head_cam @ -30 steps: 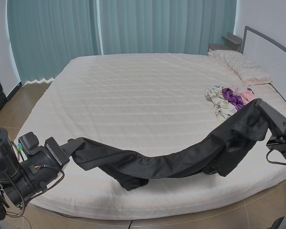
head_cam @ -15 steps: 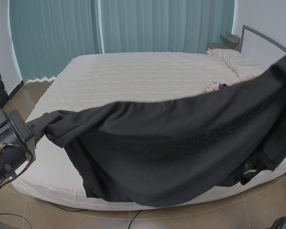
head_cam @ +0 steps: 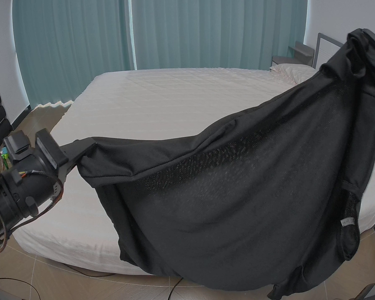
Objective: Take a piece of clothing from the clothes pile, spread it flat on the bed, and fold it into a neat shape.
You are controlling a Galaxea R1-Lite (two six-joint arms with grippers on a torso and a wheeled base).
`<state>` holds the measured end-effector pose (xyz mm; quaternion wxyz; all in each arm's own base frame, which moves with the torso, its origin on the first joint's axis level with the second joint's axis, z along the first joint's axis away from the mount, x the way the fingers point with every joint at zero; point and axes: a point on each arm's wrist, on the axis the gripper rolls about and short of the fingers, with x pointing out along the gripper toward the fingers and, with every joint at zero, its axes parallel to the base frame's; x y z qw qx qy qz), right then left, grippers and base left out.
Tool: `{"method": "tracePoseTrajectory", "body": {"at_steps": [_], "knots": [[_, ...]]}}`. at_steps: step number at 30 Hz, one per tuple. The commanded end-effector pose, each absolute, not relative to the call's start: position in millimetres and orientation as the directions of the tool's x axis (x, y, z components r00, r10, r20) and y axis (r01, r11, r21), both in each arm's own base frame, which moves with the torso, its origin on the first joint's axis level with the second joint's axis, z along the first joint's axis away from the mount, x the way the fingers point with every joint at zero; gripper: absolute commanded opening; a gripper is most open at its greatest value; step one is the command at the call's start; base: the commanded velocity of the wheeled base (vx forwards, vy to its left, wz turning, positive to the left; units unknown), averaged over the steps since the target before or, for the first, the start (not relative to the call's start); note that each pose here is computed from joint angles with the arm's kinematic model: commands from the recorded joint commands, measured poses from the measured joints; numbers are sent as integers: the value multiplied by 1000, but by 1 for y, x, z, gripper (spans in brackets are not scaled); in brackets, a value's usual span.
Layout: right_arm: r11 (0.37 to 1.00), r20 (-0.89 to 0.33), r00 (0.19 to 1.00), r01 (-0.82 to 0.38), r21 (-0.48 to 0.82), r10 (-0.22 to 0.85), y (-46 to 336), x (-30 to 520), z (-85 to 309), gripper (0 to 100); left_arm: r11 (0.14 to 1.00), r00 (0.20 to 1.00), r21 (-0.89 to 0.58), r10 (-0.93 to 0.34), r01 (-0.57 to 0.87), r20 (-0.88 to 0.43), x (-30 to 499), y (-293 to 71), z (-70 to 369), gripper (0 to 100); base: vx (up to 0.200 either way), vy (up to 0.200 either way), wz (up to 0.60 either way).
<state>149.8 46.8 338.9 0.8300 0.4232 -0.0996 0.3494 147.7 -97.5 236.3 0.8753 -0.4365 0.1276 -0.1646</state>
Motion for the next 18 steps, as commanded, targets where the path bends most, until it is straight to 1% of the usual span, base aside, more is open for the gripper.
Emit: {"method": "tracePoseTrajectory", "body": {"at_steps": [1, 5, 10, 18], "knots": [[440, 348, 799, -572, 693, 491, 58, 231, 300, 0, 573, 904, -818, -376, 56, -202, 195, -114, 217, 0, 200, 0, 0], [452, 324, 810, -552, 701, 488, 61, 258, 288, 0, 557, 889, -828, -405, 53, -216, 212, -115, 216, 0, 200, 0, 0], [462, 307, 824, -531, 710, 476, 63, 282, 281, 0, 576, 892, -817, -368, -2, -261, 239, -120, 205, 0, 200, 0, 0], [485, 268, 854, -483, 729, 446, 59, 316, 266, 0, 555, 910, -832, -348, 7, -225, 276, -127, 199, 0, 200, 0, 0]]}}
